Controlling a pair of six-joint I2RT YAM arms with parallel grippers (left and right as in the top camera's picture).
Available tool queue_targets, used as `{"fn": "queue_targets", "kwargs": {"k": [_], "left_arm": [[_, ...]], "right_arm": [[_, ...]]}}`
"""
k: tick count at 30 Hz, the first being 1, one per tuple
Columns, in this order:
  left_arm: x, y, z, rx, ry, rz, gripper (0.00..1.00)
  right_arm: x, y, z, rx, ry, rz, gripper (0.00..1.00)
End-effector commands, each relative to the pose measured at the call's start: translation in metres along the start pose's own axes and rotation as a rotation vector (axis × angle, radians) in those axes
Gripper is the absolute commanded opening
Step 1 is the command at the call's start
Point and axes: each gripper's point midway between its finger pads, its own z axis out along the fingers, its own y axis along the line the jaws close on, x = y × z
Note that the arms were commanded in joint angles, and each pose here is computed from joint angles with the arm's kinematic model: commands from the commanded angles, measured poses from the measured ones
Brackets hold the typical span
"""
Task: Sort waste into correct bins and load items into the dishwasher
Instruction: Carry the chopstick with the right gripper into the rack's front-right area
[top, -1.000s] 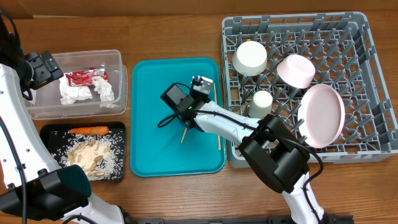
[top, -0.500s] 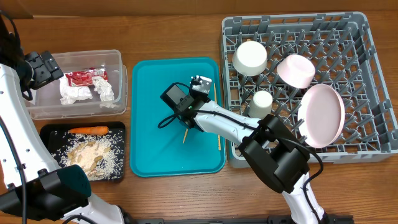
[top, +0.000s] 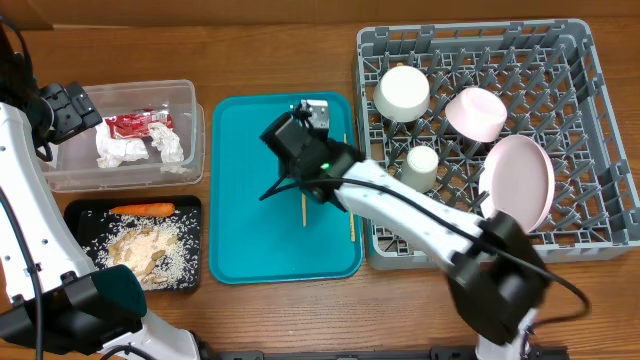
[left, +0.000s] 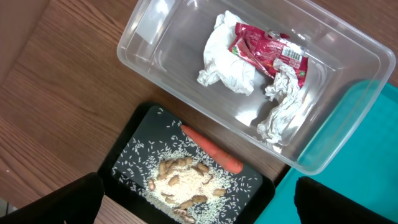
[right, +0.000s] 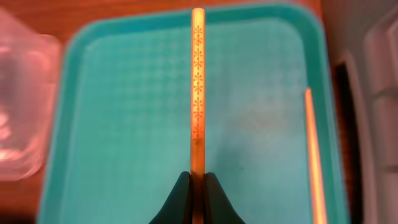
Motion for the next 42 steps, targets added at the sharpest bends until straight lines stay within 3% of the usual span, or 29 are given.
{"fn": "queue_targets", "kwargs": {"k": [1,7,15,20,31,42], "left_arm": [[-0.004,0.004,-0.012,-0.008,-0.038,0.009,1.0],[-0.004,0.004,-0.012,-0.008,-0.038,0.01,1.0],[-0.004,0.004,-0.012,-0.008,-0.038,0.009,1.0],[-0.004,0.004,-0.012,-0.008,-0.038,0.009,1.0],[-0.004,0.004,-0.012,-0.008,-0.038,0.009,1.0],[-0.004,0.004,-0.012,-0.008,-0.038,0.009,1.0]], "right_arm": [[-0.014,-0.002,-0.035,-0.034,-0.02,-0.175,0.04],[-0.008,-0.048,-0.064,0.077,0.065,-0.364,0.04],[-0.007,-0.152,-0.074,0.312,0.236,-0.283,0.04],[-0.007,-0.188,-0.077,0.377,0.293,-0.226,0.04],[-0.016,-0.235,-0.08,0.446,0.321,-0.124,0.04],[-0.014,-0.275,-0.087,0.489,0.396,-0.131,0.04]]}}
